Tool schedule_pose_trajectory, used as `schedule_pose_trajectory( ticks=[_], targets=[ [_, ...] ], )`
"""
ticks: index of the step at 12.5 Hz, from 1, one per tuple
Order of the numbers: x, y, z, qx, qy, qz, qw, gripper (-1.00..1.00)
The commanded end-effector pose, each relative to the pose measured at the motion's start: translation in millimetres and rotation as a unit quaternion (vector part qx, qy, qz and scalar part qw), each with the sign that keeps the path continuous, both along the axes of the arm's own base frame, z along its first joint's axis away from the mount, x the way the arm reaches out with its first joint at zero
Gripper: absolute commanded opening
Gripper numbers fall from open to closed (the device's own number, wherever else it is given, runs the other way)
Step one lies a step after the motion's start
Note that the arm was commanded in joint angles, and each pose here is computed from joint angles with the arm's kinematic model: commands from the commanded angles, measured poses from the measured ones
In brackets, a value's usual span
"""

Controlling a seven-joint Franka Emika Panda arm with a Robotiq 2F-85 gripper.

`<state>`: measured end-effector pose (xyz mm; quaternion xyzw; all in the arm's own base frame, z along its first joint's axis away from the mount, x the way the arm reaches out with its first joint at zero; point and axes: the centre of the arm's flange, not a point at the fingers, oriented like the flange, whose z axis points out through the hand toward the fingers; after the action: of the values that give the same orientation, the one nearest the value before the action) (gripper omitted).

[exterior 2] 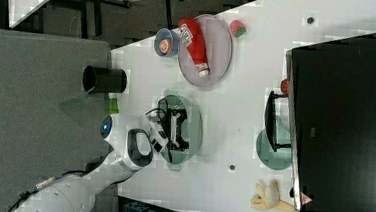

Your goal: Drag strainer left to right.

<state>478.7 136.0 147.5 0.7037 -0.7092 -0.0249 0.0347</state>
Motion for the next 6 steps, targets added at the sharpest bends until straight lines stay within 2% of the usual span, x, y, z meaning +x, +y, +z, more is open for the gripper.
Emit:
schedule_pose_trajectory(
  ticks=[1, 6],
  targets=[
    [8, -53, 11, -0.005, -0.001, 0.017, 1.000, 1.00],
    [11, -110, 11, -0.012, 0.001, 0.043, 0.999, 1.00]
  ],
)
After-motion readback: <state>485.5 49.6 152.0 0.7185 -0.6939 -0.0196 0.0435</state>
